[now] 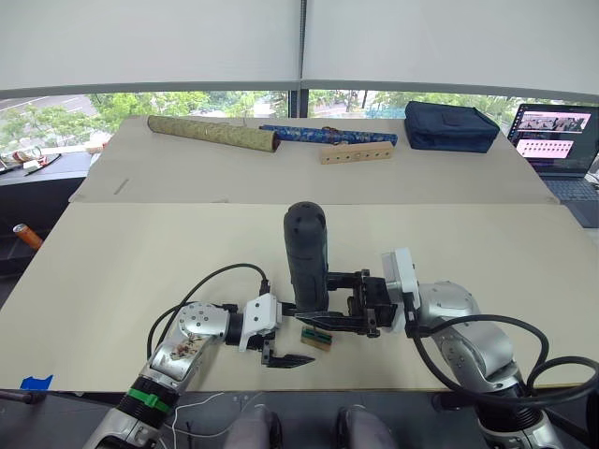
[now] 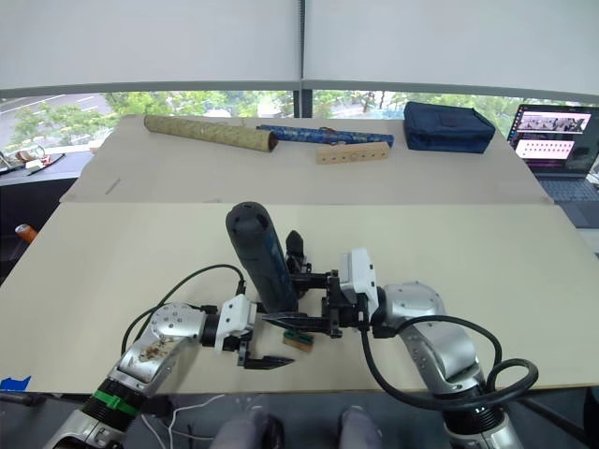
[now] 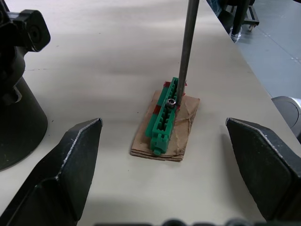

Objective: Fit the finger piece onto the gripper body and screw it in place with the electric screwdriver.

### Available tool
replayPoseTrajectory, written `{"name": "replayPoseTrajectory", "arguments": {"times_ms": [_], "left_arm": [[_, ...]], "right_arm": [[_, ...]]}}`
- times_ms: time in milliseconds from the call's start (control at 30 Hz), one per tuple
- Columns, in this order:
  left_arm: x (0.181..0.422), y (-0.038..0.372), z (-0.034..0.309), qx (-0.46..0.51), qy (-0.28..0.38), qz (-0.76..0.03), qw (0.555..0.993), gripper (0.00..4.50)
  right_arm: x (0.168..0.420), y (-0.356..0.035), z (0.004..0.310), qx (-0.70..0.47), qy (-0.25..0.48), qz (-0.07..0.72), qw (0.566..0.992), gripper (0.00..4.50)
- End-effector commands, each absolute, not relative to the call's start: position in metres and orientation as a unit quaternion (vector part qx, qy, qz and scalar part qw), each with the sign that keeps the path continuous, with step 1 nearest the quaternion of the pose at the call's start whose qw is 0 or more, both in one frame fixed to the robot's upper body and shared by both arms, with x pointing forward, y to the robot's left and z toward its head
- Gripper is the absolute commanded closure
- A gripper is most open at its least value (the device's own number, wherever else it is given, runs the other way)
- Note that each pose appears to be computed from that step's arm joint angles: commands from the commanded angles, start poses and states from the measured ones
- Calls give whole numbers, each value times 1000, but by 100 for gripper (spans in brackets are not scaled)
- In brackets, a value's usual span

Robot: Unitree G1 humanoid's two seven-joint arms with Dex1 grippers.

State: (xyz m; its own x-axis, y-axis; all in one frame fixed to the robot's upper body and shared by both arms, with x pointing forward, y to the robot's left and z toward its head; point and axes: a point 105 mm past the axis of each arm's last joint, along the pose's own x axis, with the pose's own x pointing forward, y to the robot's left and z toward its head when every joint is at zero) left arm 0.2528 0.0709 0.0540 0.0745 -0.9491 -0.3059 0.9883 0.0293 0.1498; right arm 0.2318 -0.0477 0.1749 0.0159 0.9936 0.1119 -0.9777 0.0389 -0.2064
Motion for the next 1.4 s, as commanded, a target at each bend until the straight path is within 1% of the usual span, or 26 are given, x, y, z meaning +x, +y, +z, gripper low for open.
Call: {"name": "replayPoseTrajectory", "arguments": {"times_ms": [33, 1400], "left_arm": [[243, 75, 25, 150, 120, -678, 709, 5], [241, 75, 22, 147, 125, -679, 708, 5]], "right_arm": [[226, -51, 193, -40, -154, 693, 703, 257], [224, -53, 190, -25, -133, 701, 700, 257]]}}
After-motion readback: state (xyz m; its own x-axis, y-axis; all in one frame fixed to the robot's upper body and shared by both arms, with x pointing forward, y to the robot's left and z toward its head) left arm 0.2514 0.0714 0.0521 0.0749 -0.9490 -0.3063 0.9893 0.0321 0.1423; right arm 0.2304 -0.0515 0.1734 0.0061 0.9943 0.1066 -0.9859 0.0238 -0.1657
